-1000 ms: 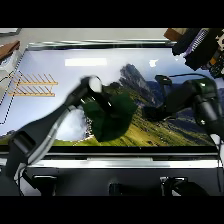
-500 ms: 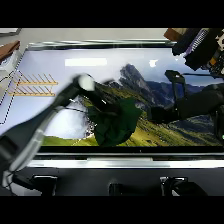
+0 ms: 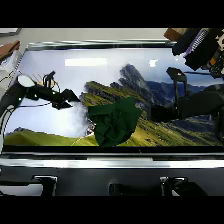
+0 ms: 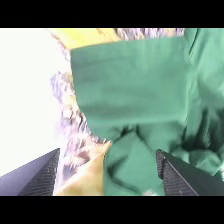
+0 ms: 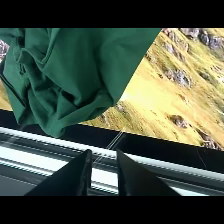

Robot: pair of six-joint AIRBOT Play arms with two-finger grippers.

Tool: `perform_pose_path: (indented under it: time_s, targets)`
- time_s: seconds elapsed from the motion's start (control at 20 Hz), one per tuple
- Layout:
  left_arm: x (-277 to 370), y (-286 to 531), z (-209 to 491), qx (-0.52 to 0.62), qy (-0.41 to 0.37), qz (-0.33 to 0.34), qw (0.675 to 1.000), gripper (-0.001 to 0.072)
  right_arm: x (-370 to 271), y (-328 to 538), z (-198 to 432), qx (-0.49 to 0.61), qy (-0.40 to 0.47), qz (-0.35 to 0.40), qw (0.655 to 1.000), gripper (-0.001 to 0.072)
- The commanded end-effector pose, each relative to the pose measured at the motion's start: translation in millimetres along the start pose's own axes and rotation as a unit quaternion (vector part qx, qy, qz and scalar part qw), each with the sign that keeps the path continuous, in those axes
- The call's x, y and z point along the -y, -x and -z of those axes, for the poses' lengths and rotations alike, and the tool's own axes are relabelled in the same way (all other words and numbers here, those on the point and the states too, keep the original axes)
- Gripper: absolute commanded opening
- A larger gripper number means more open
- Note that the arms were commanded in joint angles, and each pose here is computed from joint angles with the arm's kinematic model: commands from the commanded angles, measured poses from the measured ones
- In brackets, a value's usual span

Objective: Fold the clothes and pants, and hang the long-sleeved shirts on hangers.

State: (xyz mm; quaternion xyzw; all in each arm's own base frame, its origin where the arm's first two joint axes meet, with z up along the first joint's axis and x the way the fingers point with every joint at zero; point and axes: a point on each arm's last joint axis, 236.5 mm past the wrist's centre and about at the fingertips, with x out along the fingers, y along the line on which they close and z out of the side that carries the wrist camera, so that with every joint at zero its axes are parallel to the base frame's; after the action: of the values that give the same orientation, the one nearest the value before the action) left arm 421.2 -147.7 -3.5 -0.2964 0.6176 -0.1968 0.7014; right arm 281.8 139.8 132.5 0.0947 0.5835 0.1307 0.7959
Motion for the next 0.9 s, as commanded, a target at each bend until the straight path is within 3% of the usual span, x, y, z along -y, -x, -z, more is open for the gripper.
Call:
perform_pose_path:
  time_s: [0.0, 0.1, 0.45, 0.55, 0.6, 0.7, 0.75, 0.85]
  targets:
    - [-24.3, -36.0, -6.9, 0.019, 0.036, 0.069, 0.997, 0.0677, -2.9, 0.3, -1.0, 0.003, -0.001, -0.005, 1.0, 0.0211]
    - [-21.7, -61.4, -6.6, 0.012, 0.033, 0.088, 0.996, 0.0677, -3.4, 0.3, -2.1, 0.005, -0.006, -0.007, 1.0, 0.0211]
    - [-21.2, -114.7, 1.2, 0.009, 0.02, 0.06, 0.998, 0.0676, -6.5, 0.7, -13.0, 0.028, -0.023, -0.014, 0.999, 0.0211]
    - [-17.3, -124.7, 6.0, 0.005, 0.016, 0.056, 0.998, 0.0664, -9.1, 1.5, -22.5, 0.047, -0.043, -0.021, 0.998, 0.0268]
    - [-16.2, -128.4, 9.3, 0.0, 0.014, 0.055, 0.998, 0.0576, -10.7, 2.3, -28.8, 0.06, -0.056, -0.025, 0.996, 0.0309]
    - [-15.8, -128.1, 10.0, -0.002, 0.014, 0.056, 0.998, 0.0149, -10.1, 5.8, -49.1, 0.102, -0.097, -0.032, 0.99, 0.0314]
    - [-16.1, -125.0, 7.5, 0.002, 0.015, 0.057, 0.998, 0.0041, -4.3, 9.5, -63.3, 0.132, -0.131, -0.028, 0.982, 0.0314]
    - [-14.1, -114.8, 1.2, 0.013, 0.014, 0.06, 0.998, 0.002, 42.5, 27.7, -89.7, 0.193, -0.26, 0.014, 0.946, 0.031]
